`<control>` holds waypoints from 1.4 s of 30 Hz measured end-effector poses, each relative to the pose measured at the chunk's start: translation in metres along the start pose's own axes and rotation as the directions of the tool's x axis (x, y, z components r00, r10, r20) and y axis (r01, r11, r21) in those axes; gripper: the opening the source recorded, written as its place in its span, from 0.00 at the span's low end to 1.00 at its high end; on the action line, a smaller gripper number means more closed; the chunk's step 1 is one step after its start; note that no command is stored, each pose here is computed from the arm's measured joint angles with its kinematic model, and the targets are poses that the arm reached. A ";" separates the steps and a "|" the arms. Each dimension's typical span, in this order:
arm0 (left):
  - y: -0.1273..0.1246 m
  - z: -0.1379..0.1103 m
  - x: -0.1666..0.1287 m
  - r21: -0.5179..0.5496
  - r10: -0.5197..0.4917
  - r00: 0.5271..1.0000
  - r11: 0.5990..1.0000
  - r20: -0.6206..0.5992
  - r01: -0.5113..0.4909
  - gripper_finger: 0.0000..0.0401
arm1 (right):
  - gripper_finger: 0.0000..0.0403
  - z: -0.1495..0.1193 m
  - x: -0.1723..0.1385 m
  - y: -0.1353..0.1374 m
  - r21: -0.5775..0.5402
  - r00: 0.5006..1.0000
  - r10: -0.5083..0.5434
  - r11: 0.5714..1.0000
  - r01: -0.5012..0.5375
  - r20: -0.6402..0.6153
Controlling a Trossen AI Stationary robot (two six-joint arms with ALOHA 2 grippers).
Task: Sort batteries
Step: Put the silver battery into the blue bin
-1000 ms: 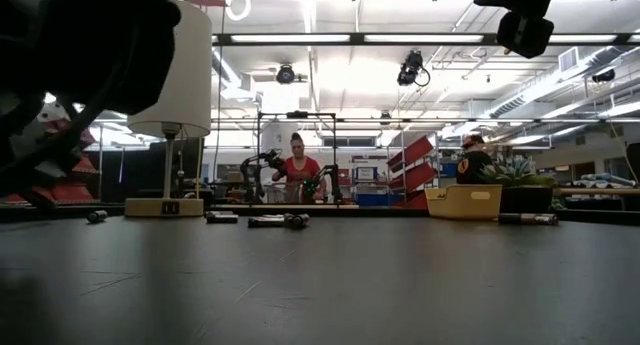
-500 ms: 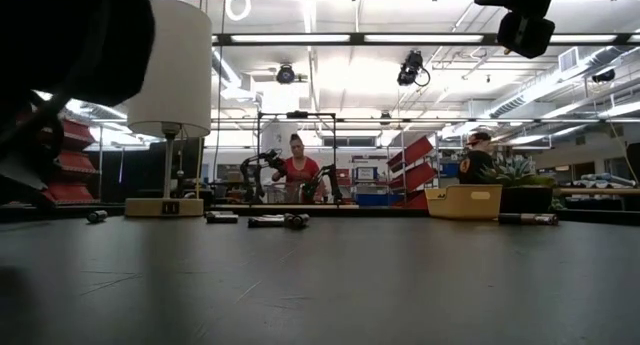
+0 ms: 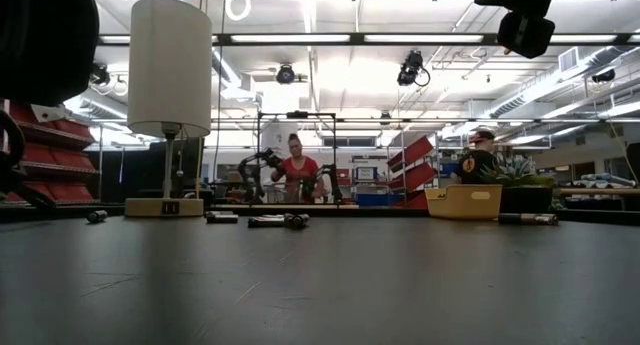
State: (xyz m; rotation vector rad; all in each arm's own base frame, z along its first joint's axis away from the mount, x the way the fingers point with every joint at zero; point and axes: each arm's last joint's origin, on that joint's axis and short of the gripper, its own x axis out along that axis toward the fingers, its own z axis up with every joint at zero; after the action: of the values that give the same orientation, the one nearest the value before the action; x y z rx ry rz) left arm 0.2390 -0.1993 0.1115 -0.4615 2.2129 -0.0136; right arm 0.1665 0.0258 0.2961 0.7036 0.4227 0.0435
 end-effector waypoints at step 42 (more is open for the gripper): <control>0.011 0.033 -0.075 -0.224 0.100 0.937 0.974 0.334 -0.024 0.07 | 0.21 0.000 0.000 0.000 -0.010 1.000 0.004 1.000 -0.003 0.002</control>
State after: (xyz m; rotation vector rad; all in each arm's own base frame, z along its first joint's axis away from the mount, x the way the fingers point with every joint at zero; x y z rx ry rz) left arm 0.3025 -0.1590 0.1451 -0.4731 1.8886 0.3234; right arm 0.1666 0.0259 0.2964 0.6948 0.4194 0.0483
